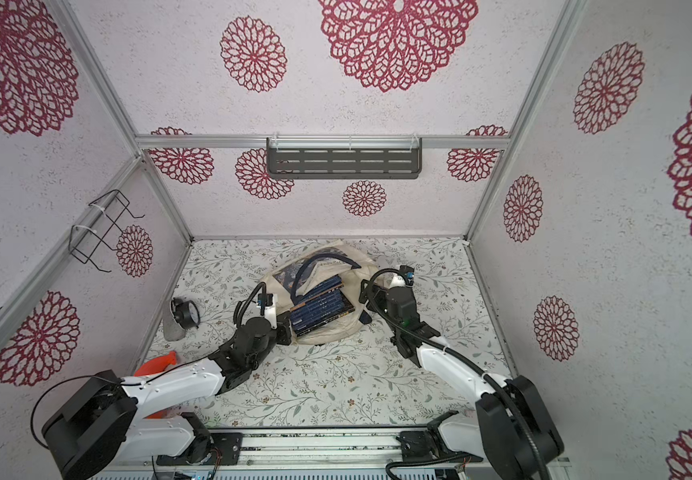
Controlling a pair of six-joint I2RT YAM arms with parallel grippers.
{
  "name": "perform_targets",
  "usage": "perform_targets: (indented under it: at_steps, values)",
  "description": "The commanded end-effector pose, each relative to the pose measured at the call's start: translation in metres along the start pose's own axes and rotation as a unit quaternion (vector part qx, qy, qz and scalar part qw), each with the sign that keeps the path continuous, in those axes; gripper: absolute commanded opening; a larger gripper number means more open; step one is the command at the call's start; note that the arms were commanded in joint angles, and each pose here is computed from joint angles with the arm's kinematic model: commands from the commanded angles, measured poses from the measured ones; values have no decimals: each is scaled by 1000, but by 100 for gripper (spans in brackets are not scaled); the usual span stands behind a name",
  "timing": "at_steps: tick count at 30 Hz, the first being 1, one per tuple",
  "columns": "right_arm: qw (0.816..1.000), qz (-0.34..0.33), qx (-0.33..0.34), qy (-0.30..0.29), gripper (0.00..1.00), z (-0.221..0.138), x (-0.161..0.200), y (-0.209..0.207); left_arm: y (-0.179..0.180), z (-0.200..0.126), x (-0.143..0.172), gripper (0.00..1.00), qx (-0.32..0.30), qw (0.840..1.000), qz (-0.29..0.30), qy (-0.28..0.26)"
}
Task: Take out the books from the canvas bag
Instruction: Adjust the canvas bag at the center of the board, then pick up the book from the canvas bag.
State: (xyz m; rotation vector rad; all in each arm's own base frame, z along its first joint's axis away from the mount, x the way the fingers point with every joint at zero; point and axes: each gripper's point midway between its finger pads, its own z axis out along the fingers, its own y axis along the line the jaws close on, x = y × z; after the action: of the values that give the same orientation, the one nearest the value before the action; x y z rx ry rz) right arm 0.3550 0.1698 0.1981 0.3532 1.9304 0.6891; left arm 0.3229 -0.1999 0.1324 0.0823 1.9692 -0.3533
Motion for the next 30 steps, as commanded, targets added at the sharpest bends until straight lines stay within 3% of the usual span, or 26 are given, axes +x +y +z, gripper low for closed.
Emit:
perform_targets:
  at_steps: [1, 8, 14, 21, 30]
  values:
    - [997, 69, 23, 25, 93, -12, 24, -14, 2, 3, 5, 0, -21, 1000, 17, 10]
    - [992, 110, -33, 53, 80, -22, 70, 30, 2, -8, -4, 0, -22, 999, 16, -20]
    - [986, 136, -62, 80, 67, -8, 110, 62, 7, -15, -11, 0, -31, 999, 18, -35]
    - [981, 158, -53, 100, 54, 21, 140, 66, 6, -18, -14, 0, -35, 998, 21, -41]
    - [981, 166, -34, 94, 44, 48, 157, 60, -5, -17, -11, 0, -30, 998, 44, -36]
